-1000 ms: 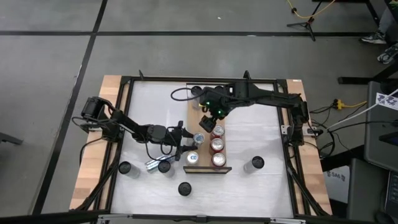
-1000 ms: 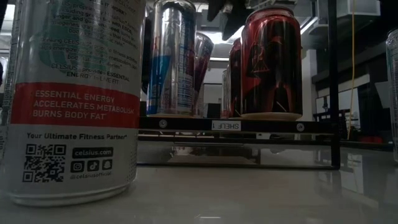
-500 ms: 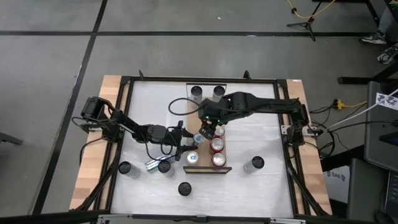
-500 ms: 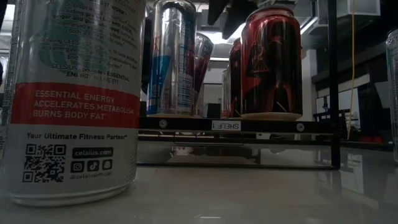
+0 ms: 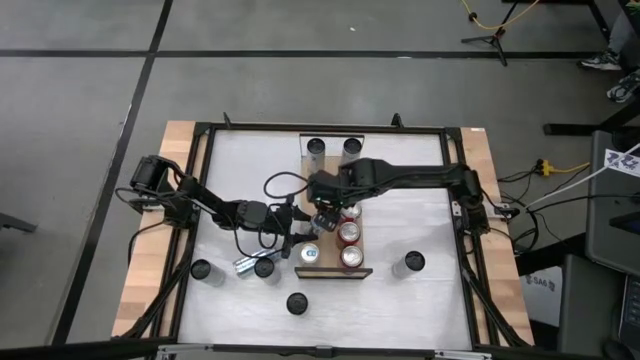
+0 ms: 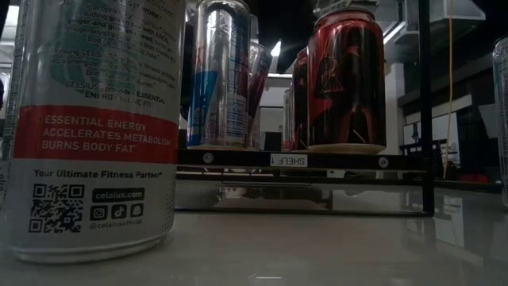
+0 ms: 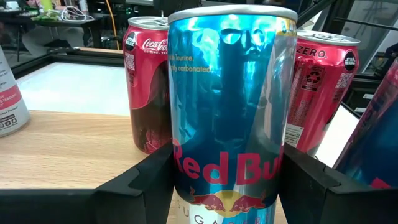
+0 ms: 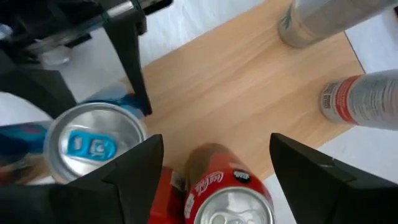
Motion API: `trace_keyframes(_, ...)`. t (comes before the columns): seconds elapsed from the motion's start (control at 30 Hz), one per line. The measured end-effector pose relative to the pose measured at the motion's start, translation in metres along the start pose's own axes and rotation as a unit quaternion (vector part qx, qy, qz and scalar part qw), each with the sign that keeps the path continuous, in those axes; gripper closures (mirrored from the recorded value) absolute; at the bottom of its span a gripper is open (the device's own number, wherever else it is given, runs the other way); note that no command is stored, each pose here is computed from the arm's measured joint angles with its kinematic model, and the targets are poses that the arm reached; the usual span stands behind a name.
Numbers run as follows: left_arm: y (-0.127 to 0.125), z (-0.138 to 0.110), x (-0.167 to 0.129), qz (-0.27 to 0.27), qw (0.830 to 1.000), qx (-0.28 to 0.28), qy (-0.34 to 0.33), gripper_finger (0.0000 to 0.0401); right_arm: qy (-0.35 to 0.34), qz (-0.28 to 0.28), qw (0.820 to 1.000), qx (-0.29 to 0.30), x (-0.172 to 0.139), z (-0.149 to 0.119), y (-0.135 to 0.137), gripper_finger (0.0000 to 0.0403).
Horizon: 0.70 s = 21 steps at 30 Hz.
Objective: Place canned beverage on shelf
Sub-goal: Put the blue soda can on the shelf aligned with the other blue soda can
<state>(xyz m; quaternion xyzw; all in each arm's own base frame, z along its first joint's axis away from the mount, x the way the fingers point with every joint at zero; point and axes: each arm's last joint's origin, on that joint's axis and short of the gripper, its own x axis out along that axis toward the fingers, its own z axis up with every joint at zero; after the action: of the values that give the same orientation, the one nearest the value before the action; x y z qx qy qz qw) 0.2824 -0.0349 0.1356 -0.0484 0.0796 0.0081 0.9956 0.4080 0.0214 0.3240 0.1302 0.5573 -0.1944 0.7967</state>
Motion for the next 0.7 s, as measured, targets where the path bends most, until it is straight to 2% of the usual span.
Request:
trace_keyframes(0.27,-0.0001,0.0,-0.0001,0.0,1.0,0.0,0.0,0.0186,-0.015,-0.034,0.999,-0.001,0.0013,0.0009,-0.0017,0.0116)
trace_keyframes(0.7,0.0,-0.0001,-0.0001,0.0,1.0,0.0,-0.001,0.0186,-0.001,-0.032,0.999,-0.013,0.0108,0.0015,0.0012,0.0116)
